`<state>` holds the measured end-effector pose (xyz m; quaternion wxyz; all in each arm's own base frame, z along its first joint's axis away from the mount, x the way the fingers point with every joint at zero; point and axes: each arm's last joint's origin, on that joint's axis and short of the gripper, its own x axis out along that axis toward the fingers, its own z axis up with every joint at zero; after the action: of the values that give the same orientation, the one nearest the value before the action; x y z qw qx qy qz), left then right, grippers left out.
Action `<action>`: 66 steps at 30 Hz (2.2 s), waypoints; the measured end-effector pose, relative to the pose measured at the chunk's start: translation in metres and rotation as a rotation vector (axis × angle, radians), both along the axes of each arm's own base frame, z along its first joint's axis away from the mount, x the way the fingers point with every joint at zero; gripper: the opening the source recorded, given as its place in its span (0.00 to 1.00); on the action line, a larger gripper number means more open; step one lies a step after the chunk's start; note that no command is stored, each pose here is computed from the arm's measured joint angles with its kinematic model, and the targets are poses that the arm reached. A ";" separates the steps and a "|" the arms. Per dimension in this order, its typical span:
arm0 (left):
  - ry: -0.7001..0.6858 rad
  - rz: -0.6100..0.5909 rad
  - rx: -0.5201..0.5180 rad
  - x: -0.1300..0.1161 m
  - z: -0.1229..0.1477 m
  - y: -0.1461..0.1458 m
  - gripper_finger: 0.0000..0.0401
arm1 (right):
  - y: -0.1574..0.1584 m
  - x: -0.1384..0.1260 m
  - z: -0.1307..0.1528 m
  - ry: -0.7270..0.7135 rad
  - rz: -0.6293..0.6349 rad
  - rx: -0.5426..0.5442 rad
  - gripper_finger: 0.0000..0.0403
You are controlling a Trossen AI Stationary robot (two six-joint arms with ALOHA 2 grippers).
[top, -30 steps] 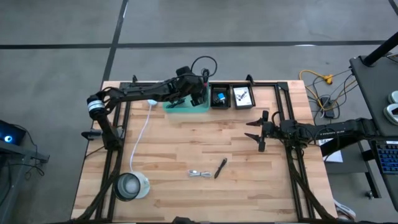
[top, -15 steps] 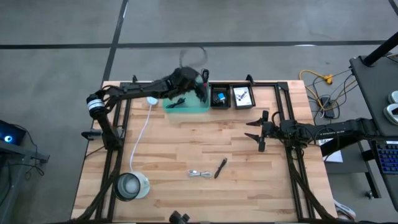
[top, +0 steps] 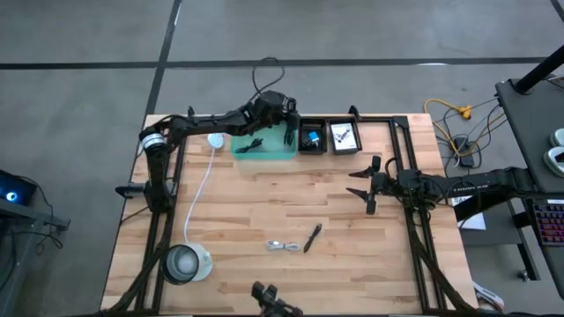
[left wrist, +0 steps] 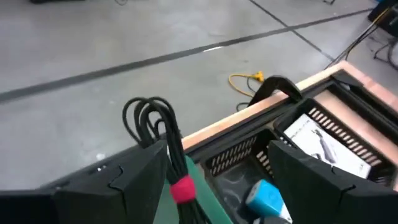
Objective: Pick and place items into bin
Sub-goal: Put the left black charger cable into the blue bin
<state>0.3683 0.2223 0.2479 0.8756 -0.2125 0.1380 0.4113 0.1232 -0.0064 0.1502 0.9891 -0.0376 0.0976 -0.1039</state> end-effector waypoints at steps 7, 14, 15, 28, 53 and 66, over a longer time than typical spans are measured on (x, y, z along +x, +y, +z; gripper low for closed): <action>0.001 0.047 0.019 0.019 -0.011 0.020 0.65 | 0.000 0.000 0.000 -0.003 0.000 0.001 0.53; 0.031 0.056 0.004 0.035 -0.032 0.031 0.65 | 0.000 0.000 0.000 -0.003 0.000 0.003 0.53; 0.030 0.068 0.011 0.036 -0.032 0.033 0.65 | 0.000 0.000 0.000 -0.003 0.000 0.003 0.53; 0.066 0.133 0.022 0.033 -0.040 0.039 0.65 | 0.000 0.000 0.000 -0.002 0.001 0.004 0.53; 0.078 0.128 -0.059 0.016 -0.046 0.059 0.65 | 0.000 0.000 0.000 -0.002 0.001 0.003 0.53; 0.080 0.099 -0.081 0.016 -0.048 0.058 0.53 | 0.000 0.000 0.000 -0.001 0.001 0.001 0.53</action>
<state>0.3842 0.2806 0.1998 0.8387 -0.2375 0.1786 0.4564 0.1232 -0.0064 0.1503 0.9892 -0.0371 0.0970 -0.1035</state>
